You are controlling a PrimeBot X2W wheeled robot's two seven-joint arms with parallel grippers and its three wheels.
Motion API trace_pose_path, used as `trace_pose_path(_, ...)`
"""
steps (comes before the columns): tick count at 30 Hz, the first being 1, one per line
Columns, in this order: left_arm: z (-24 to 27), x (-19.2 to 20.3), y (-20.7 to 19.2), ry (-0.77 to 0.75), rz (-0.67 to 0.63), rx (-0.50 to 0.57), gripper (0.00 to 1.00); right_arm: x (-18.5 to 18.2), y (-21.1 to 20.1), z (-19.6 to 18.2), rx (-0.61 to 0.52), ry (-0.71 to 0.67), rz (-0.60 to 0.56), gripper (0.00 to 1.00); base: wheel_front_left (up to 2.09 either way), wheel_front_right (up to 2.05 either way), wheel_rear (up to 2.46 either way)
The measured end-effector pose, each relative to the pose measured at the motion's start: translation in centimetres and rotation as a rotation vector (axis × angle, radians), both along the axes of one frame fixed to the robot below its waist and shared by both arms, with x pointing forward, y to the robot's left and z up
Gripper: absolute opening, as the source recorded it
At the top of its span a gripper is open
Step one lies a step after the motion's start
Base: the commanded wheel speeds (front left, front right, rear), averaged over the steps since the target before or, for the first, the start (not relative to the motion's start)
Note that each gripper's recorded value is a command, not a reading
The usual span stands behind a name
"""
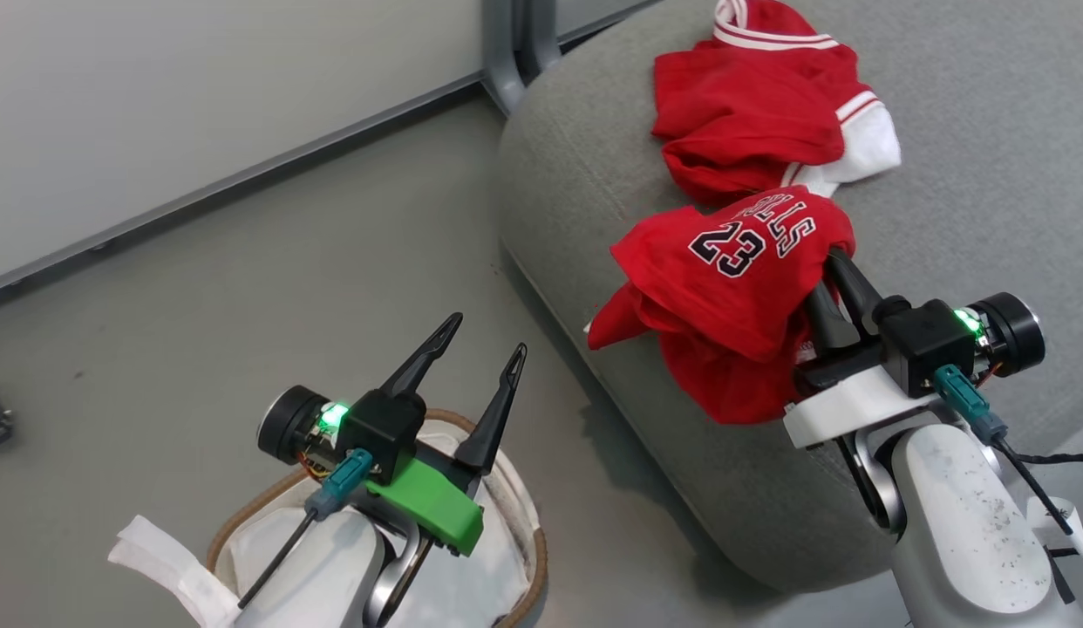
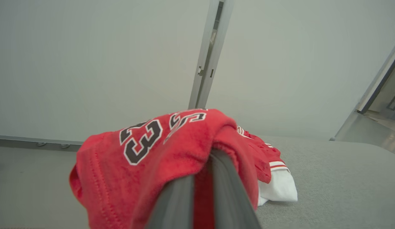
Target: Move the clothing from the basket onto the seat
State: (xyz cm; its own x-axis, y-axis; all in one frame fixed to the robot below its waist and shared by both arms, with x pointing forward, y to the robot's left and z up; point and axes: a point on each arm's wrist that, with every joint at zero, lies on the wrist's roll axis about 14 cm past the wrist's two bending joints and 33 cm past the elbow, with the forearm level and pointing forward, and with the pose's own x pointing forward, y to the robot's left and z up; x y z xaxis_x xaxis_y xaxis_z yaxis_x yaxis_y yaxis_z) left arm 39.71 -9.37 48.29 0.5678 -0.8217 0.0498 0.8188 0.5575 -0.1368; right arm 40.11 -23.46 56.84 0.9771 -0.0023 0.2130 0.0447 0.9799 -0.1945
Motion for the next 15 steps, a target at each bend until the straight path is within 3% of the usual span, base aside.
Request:
trace_pose_path(8, -1.8, -0.6, -3.9, 0.048, -0.116, -0.019, 1.0, -1.1, -3.4, -1.5, 0.013, 0.047, -0.119, 0.0, 0.0, 0.0, 0.0)
trace_pose_path(15, -2.8, 0.0, -4.3, 0.075, -0.126, -0.036, 1.0, 2.5, -2.5, 0.6, -0.019, -0.008, -0.07, 0.0, 0.0, 0.0, 0.0)
